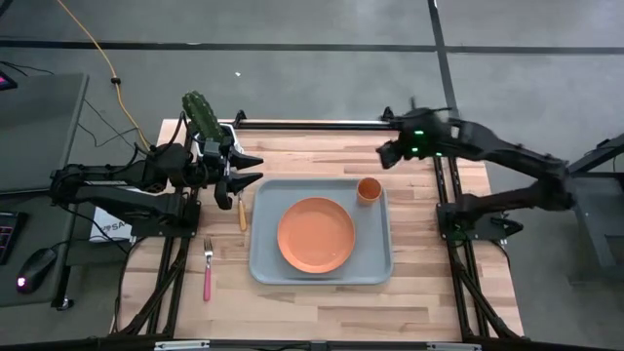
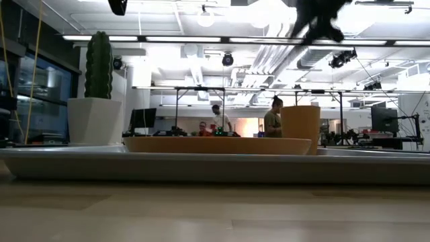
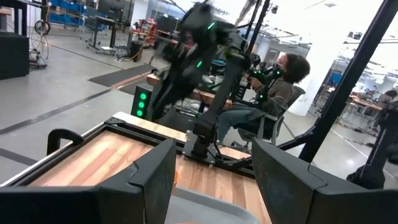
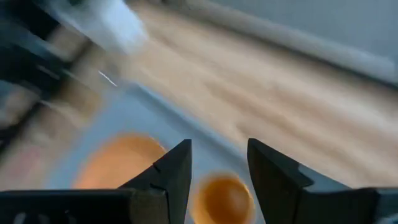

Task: Pick and place plate/cup/fork/spoon on tray
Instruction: Put the pink fork to the left of the orange plate on the gray tray

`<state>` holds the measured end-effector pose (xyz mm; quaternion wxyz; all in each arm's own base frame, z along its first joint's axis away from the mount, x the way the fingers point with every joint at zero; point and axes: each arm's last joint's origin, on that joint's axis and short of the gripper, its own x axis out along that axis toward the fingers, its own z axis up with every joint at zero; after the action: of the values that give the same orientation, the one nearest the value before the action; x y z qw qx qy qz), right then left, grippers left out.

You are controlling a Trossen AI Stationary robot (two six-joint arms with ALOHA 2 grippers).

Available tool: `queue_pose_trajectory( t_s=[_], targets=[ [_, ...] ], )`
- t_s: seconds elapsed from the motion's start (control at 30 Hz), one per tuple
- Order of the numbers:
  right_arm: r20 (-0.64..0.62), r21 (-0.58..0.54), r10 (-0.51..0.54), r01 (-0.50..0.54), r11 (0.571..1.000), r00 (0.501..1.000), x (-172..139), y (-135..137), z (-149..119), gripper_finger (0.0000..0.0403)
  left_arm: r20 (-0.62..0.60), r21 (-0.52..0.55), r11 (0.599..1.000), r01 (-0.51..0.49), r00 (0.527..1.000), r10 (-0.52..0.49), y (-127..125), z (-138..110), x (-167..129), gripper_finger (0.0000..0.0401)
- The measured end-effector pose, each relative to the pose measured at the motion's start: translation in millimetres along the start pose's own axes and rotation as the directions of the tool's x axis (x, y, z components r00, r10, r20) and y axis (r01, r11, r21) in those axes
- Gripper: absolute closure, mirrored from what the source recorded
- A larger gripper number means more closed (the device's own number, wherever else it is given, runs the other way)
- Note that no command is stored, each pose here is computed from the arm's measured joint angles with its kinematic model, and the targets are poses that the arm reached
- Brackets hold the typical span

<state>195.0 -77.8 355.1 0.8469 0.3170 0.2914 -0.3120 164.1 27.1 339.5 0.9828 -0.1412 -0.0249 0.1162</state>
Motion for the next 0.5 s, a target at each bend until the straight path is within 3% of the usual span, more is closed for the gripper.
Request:
queue_pose_trajectory(
  t_s=[0.07,0.13,0.27,0.37,0.5],
  targets=[
    [0.135,-0.063,0.118,-0.11,0.992,0.984,-21,6,1,0.0256,0.0,0.0,1.0,0.0,1.0,0.0,0,0,0,0.0201],
    [0.238,-0.143,0.258,-0.229,0.963,0.937,-38,13,1,0.0256,0.0,0.0,1.0,0.0,1.0,0.0,0,0,0,0.0201],
    [0.37,-0.301,0.511,-0.42,0.856,0.776,-62,25,-1,0.0256,0.0,0.0,1.0,0.0,1.0,0.0,0,0,0,0.0201],
    [0.421,-0.372,0.588,-0.46,0.806,0.691,-68,31,-4,0.0256,0.0,0.0,1.0,-0.001,1.0,0.001,0,0,0,0.0201],
    [0.429,-0.422,0.616,-0.457,0.783,0.66,-68,34,-6,0.0256,0.0,0.0,1.0,-0.002,1.0,0.002,0,0,0,0.0201]
  ],
)
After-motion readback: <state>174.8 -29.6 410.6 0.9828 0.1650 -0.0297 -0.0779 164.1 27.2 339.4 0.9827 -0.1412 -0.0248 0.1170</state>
